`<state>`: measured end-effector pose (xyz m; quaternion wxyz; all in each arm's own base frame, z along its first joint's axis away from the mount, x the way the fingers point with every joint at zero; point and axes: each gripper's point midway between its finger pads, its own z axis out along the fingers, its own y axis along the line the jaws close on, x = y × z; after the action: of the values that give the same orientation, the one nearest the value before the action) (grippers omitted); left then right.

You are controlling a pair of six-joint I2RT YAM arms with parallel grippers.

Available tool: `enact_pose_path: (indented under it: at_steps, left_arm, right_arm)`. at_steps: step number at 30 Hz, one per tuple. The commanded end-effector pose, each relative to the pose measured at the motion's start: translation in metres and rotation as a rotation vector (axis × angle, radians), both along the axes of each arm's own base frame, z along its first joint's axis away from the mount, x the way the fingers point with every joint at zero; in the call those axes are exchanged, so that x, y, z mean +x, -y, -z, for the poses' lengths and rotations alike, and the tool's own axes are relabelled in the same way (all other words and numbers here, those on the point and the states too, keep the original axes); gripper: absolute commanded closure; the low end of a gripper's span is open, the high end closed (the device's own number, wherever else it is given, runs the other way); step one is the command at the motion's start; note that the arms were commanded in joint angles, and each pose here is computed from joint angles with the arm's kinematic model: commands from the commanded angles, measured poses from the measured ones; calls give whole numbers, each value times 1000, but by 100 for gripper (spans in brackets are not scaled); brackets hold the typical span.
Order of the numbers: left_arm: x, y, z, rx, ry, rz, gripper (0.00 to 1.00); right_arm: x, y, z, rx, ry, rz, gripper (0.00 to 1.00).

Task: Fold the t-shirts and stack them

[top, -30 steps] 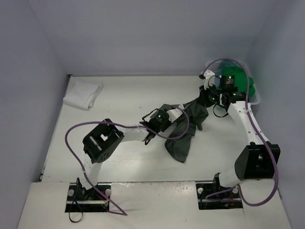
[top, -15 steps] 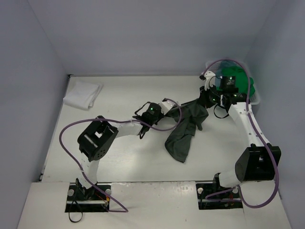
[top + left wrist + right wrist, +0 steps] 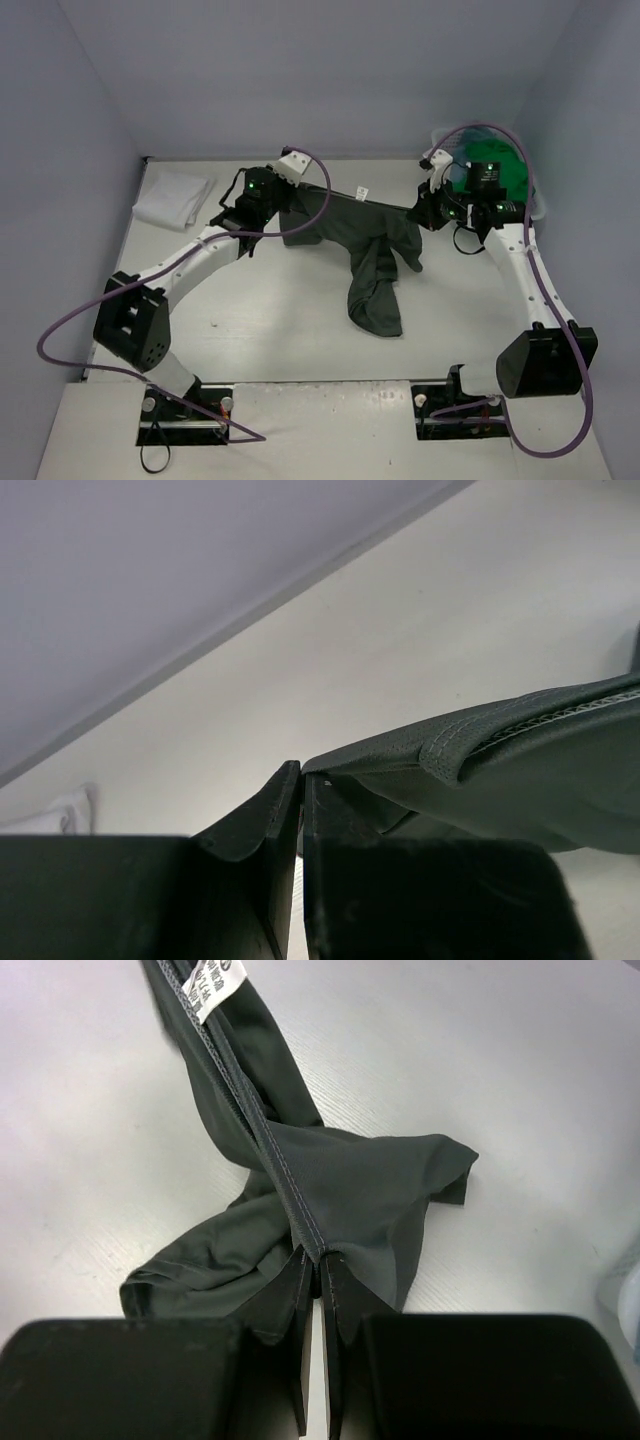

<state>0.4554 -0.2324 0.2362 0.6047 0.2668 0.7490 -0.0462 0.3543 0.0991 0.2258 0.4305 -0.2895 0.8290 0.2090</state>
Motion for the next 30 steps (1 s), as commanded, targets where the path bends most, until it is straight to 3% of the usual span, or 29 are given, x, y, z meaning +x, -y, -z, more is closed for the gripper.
enact_pose_path:
  at_steps: [1, 7, 11, 17, 23, 30]
  left_arm:
    - [-9, -23, -52, -46, 73, -28, 99]
    - [-40, -21, -112, -96, 114, 61, 99]
    - [-65, -22, -159, -99, 115, 133, 99]
    - [-109, -32, -237, -138, 196, 204, 97]
    - [-161, -40, -267, -115, 258, 328, 95]
    - [-191, -68, -299, -209, 312, 306, 94]
  right_arm:
    - [-12, -11, -30, 40, 66, -58, 100]
    - [-33, -42, -58, 53, 142, -175, 100]
    - [-51, -57, -104, 53, 288, -245, 100]
    - [-63, -48, -177, 21, 513, -194, 100]
    - [-99, -54, -204, 69, 593, -265, 100]
    - [-121, -41, -238, 76, 733, -195, 100]
